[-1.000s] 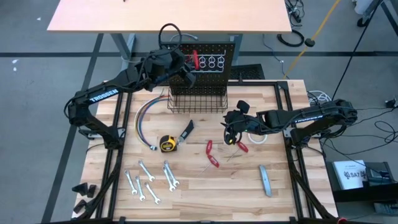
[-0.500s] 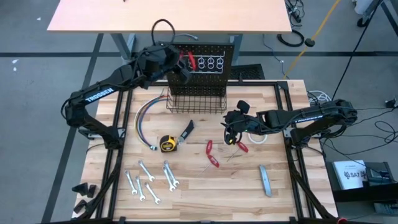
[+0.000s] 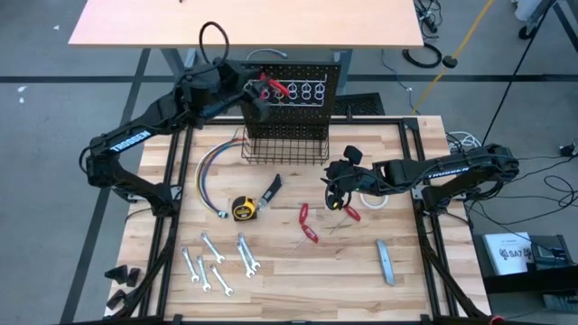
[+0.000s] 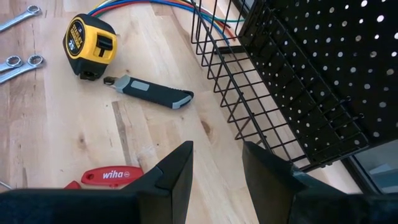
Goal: Hang tools onto peg board
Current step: Hang the top right allen wrench on the peg board
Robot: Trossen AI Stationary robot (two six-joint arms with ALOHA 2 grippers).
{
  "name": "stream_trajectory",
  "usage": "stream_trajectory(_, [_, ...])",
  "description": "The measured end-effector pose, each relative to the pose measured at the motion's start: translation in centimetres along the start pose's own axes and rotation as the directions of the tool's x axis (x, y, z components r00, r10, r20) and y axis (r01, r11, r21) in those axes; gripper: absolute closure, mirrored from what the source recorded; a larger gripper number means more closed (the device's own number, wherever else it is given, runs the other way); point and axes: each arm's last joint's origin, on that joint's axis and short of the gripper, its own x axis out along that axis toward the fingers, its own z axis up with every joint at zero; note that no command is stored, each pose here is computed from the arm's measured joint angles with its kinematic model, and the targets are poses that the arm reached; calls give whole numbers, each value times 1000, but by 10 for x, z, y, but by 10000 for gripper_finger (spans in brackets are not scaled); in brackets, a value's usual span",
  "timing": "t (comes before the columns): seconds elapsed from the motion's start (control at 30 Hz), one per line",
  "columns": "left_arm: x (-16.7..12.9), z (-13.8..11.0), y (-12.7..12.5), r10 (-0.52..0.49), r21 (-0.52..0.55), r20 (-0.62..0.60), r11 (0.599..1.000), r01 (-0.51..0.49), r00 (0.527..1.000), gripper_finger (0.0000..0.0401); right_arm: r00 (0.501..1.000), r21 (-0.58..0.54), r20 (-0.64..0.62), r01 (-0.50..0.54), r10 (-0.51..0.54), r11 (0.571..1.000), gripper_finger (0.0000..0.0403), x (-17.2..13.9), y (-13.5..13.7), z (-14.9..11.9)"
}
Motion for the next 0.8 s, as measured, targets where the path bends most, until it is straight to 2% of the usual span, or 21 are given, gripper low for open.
stream_trajectory(0.27, [-43,-18,-25,-213,59,-142,973,223,967,230,1000,-7,4,-1,1,1000,271,0,0,0])
stream_trajectory(0.47, [-72,-58,-50,-317,79,-213,937,339,924,230,999,62,39,-11,9,998,271,0,1,4])
stream_trajectory(0.53, [-77,-82,-60,-379,96,-257,905,414,889,230,999,108,36,-12,8,994,271,1,2,4])
stream_trajectory(0.67, [-83,-131,-80,-552,78,-303,798,597,777,230,1000,158,23,-10,6,987,271,5,3,2])
stream_trajectory(0.73, [-84,-153,-89,-606,69,-292,758,649,740,230,1000,193,3,-7,7,981,271,8,5,0])
stream_trajectory(0.8, [-84,-172,-96,-641,66,-275,731,679,717,230,999,276,-22,-18,25,961,271,12,8,-3])
